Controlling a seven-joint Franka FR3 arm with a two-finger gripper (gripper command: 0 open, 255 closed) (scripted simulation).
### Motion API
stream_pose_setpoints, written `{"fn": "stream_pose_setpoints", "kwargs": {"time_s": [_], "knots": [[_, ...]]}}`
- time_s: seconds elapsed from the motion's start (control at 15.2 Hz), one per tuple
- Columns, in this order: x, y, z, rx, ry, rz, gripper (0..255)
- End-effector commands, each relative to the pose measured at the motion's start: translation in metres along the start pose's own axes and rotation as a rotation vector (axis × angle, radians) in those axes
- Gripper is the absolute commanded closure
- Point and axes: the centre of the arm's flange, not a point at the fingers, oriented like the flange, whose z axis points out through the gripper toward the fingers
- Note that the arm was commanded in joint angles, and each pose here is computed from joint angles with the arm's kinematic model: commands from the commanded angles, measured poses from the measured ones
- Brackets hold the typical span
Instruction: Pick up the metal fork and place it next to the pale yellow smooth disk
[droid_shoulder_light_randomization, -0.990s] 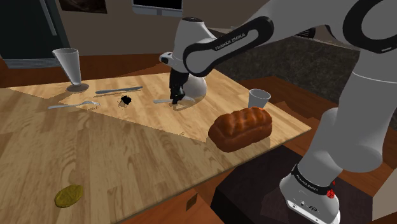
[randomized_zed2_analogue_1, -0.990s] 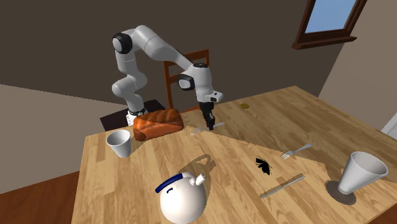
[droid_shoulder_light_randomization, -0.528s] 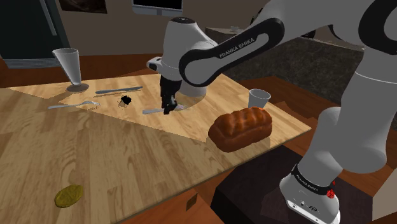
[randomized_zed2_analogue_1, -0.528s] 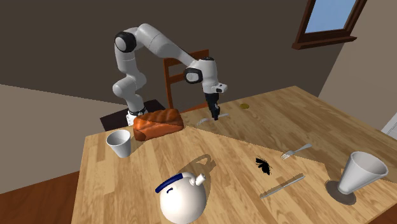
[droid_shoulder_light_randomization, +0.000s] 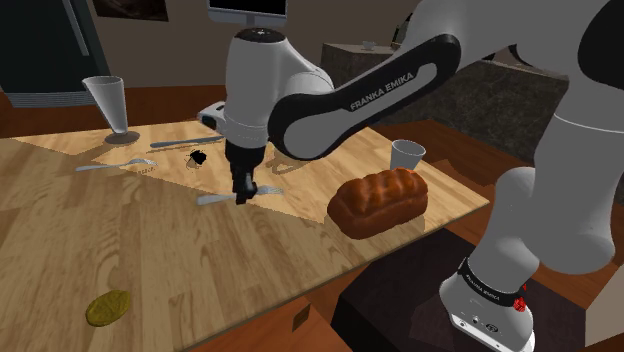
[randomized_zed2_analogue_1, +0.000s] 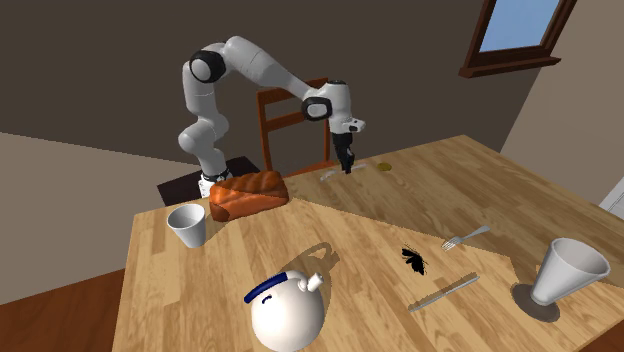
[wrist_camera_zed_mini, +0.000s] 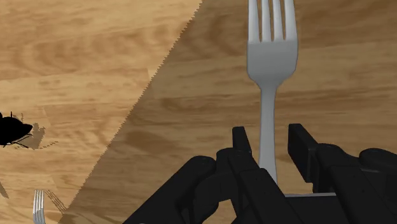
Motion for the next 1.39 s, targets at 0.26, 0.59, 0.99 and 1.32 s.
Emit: {"fn": "stream_pose_setpoints", "kwargs": {"time_s": [0.26, 0.59, 0.99, 1.32], "knots": [[0.053, -0.058, -0.008, 0.0, 0.0, 0.002, 255], [0.098, -0.106, -0.014, 0.0, 0.0, 0.002, 255], [0.129, -0.144, -0.009, 0.0, 0.0, 0.002, 255], [0.127, -0.149, 0.017, 0.0, 0.0, 0.002, 255]]}}
